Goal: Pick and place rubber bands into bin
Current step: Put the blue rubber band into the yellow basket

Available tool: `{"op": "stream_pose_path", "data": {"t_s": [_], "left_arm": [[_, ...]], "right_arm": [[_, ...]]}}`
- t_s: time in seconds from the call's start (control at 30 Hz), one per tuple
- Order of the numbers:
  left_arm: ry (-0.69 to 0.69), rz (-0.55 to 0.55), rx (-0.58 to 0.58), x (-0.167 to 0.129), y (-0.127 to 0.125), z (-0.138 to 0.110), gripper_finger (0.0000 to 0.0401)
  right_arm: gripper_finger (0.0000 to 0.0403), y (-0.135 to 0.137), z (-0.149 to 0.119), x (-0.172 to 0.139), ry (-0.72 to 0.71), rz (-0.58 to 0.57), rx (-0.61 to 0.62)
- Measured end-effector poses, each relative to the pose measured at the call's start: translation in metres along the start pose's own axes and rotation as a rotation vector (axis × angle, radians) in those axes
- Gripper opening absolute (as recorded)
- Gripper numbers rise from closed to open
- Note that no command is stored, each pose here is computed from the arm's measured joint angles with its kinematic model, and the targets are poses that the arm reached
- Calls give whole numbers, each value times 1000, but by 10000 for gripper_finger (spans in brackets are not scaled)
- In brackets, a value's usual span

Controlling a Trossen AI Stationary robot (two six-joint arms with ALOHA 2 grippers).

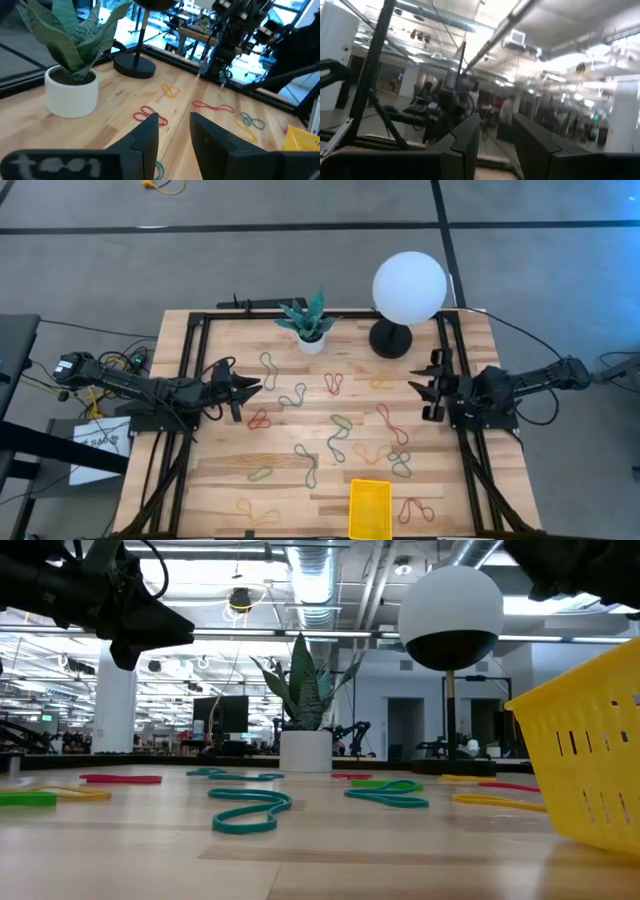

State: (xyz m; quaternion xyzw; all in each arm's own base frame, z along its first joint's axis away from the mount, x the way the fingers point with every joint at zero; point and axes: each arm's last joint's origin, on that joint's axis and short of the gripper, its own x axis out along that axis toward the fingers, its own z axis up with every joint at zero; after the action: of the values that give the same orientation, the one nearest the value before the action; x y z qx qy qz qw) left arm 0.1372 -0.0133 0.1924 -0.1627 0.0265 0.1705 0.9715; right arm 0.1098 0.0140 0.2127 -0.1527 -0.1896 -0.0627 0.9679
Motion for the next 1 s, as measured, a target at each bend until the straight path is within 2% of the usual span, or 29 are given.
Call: {"op": "stream_pose_path", "data": {"t_s": [0.1,0.2,0.3,0.4,0.5,0.67,0.83,1.0], "left_arm": [[-48,-22,-47,0,-2,5,100],[-94,-88,-35,-1,-6,13,100],[-162,-119,-12,0,-13,27,100],[-136,-101,50,7,-21,37,100],[-43,-61,114,21,-30,37,100],[83,-95,178,46,-48,29,100],[223,-72,201,64,-57,1,100],[292,94,180,80,-51,-28,100]], "right_arm": [[109,0,-4,4,109,20,33],[109,0,-5,14,243,40,70],[109,-1,1,29,317,47,84],[109,3,-1,45,404,67,84],[109,11,-14,56,517,94,87],[109,20,-33,65,635,105,123],[109,26,-50,66,737,87,151],[109,32,-63,68,791,89,152]]}}
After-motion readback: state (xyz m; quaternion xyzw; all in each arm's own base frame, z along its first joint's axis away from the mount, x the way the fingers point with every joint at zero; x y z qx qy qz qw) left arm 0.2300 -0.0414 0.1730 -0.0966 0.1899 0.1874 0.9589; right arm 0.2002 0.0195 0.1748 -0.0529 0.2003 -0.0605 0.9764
